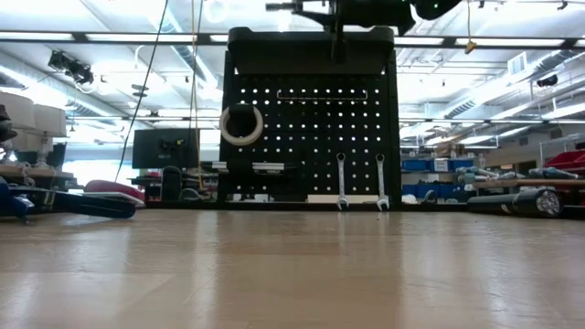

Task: Hang tools onto peg board
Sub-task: Put the black utility knife blade dispenser onto the black pegboard

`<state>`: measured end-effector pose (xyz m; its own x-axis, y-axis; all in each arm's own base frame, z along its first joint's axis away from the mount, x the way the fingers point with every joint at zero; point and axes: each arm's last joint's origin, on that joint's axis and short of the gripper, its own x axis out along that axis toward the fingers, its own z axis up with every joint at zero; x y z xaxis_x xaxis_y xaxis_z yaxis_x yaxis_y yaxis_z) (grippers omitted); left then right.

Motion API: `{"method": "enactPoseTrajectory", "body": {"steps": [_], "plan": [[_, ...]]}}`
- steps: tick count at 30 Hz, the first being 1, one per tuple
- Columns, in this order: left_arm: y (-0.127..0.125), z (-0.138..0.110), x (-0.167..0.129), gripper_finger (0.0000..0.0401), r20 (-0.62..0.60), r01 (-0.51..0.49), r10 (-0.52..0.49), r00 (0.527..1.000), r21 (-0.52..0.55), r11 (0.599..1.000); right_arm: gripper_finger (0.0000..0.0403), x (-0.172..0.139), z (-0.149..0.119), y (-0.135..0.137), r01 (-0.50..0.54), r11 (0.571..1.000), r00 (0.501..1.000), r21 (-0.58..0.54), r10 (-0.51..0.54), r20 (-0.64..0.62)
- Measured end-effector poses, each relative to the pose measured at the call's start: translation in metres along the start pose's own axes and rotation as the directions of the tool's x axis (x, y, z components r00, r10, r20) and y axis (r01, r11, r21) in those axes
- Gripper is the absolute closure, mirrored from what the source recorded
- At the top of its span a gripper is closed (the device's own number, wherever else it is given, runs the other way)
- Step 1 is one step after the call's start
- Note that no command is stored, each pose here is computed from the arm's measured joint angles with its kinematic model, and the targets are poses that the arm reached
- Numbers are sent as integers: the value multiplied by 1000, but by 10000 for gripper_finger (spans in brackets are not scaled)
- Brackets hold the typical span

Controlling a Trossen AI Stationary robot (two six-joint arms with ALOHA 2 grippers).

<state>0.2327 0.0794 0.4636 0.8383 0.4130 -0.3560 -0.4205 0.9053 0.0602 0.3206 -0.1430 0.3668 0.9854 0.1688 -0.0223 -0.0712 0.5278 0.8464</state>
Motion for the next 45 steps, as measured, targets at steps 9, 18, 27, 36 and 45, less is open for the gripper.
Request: {"method": "enactPoseTrajectory", "body": {"steps": [9,18,27,36,45], "plan": [[-5,-3,22,208,-28,66,-66,997,5,998,341,17,-23,15,-47,998,995,34,50,-83],[-7,-4,25,208,-39,127,-126,991,3,992,341,19,-26,17,-54,996,994,69,60,-90],[-9,-3,23,208,-37,133,-133,990,-18,991,341,16,-19,17,-68,997,997,49,70,-45],[-8,1,19,208,-26,136,-136,990,-25,990,341,10,-6,16,-96,995,995,-11,96,26],[-6,5,13,208,-38,92,-91,995,15,996,340,-1,8,17,-76,997,987,-17,77,144]]}}
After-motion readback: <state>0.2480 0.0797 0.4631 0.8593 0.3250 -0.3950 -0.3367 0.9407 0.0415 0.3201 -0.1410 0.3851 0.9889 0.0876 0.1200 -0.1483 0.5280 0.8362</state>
